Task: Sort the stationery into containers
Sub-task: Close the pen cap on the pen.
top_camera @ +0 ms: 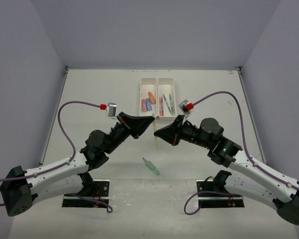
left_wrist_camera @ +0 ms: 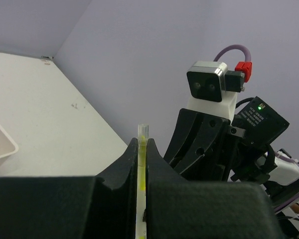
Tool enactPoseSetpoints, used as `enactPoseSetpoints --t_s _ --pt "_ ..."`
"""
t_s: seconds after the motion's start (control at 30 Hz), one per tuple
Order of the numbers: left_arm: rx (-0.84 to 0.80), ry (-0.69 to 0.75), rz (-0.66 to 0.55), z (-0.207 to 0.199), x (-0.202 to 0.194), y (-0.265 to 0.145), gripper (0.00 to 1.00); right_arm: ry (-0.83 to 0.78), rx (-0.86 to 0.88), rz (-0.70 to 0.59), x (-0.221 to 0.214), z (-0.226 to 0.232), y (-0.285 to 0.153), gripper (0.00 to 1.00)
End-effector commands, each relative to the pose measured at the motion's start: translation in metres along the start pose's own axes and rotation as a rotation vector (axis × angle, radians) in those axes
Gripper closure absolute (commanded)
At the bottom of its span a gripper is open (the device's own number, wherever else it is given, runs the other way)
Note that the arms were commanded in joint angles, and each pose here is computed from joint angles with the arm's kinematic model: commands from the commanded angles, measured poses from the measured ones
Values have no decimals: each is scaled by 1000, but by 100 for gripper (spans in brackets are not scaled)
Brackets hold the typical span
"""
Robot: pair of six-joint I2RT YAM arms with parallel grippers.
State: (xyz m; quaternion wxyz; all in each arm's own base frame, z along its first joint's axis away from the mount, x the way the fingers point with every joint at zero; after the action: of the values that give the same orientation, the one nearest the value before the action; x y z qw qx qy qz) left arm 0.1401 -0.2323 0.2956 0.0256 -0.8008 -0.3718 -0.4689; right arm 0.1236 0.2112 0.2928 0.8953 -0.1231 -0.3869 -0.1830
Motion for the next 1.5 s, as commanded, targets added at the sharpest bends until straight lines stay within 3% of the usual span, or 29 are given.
enactPoseSetpoints --t_s 0.0,0.07,0.17,0.27,0.33,0.37,0.57,0.63,0.77,0.93,0.97,1.0,1.07,1.17,1.47 --pt "34 14 141 5 -18 -3 98 -157 53 -241 50 27 -4 100" --pt "39 25 152 6 -18 -2 92 -167 57 -238 51 28 -3 100" --pt "55 49 158 4 -13 2 72 -164 78 -189 45 26 2 100" --pt "66 69 154 2 -8 5 67 -158 98 -143 37 23 6 100" --pt "65 83 138 -1 -1 7 94 -150 110 -120 33 22 9 100" --pt "66 86 134 -2 1 8 100 -150 113 -114 31 21 9 100" --pt "27 104 95 -9 11 5 100 -156 135 -82 24 18 11 100" --pt "-15 129 92 -15 16 5 100 -153 166 -27 17 16 15 74" --pt "-102 147 83 -26 24 5 100 -132 202 39 8 13 23 68" --pt "-136 158 81 -33 29 6 100 -118 228 52 5 14 28 100" --pt "-117 156 86 -31 29 7 100 -120 224 45 7 15 27 100" --pt "-104 167 86 -31 30 7 91 -123 220 42 8 15 27 100" --pt "-62 181 86 -27 32 8 62 -129 213 40 8 15 26 100" --pt "-22 208 94 -27 37 9 50 -127 205 46 6 12 26 100" --pt "60 264 39 -30 59 16 55 -128 227 82 -1 14 27 100"
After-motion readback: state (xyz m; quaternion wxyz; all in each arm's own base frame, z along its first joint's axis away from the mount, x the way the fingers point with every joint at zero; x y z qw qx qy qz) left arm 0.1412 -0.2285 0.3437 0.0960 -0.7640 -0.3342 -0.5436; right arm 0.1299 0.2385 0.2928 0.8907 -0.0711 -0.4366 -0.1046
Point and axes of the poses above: each gripper's point midway between its finger pads, its own y axis out along the fingers, its own z axis along the line the jaws close on, x = y × z, the point moved 9 cm from there along -y, back along the fingers, and after that the axes turned 9 degrees about y, right-handed, at the moved point
